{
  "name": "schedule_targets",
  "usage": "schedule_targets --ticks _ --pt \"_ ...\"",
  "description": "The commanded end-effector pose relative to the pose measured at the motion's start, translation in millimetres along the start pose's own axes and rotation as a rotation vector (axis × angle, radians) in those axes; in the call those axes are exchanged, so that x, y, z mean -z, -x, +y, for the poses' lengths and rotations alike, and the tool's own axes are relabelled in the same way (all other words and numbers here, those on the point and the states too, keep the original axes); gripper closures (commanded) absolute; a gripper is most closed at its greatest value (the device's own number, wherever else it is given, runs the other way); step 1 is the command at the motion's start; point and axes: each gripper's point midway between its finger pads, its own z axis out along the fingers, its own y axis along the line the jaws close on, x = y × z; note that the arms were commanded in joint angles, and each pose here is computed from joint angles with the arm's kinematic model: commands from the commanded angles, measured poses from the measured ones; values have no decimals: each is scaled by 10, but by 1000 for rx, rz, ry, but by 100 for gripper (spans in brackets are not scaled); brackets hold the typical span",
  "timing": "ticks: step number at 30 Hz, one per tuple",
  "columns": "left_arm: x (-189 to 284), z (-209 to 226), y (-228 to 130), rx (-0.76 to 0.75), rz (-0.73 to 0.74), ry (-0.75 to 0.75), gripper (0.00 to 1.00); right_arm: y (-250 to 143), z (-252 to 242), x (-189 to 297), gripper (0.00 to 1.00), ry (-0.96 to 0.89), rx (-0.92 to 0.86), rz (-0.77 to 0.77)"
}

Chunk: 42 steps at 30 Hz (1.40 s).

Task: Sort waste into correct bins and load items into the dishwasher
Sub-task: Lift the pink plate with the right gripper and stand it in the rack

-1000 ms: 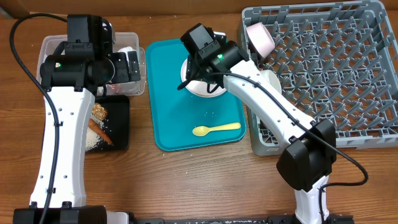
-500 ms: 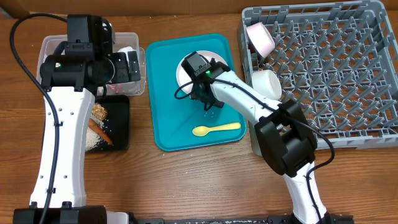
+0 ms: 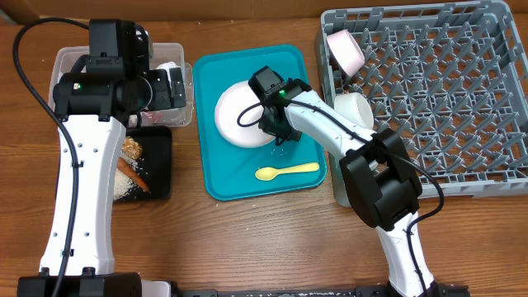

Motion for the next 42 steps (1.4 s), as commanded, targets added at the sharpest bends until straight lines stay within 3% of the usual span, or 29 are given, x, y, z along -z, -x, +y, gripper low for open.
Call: schedule_targets --ticks 1,3,7,14,18,23,29,35,42 --pt "35 -3 61 9 -17 2 0 -39 -3 -83 90 -2 63 22" --pt "35 -3 61 9 -17 2 0 -1 38 -41 96 13 111 15" --pt "35 -3 61 9 -17 2 0 236 183 306 96 80 212 -32" --pt "35 -3 61 9 -17 2 0 786 218 1399 96 188 314 -203" --pt "35 -3 61 9 -17 2 0 1111 -60 2051 96 157 286 -354" --pt "35 -3 61 9 -17 2 0 1458 -798 2736 96 -23 157 -560" --pt "35 -3 61 9 -17 2 0 1691 -1944 3381 96 -469 -130 -818" --pt "35 -3 61 9 -17 2 0 1830 -2227 3395 96 -582 -200 -870" --pt "35 -3 61 9 -17 2 0 2025 -2464 3071 96 -693 -220 -897"
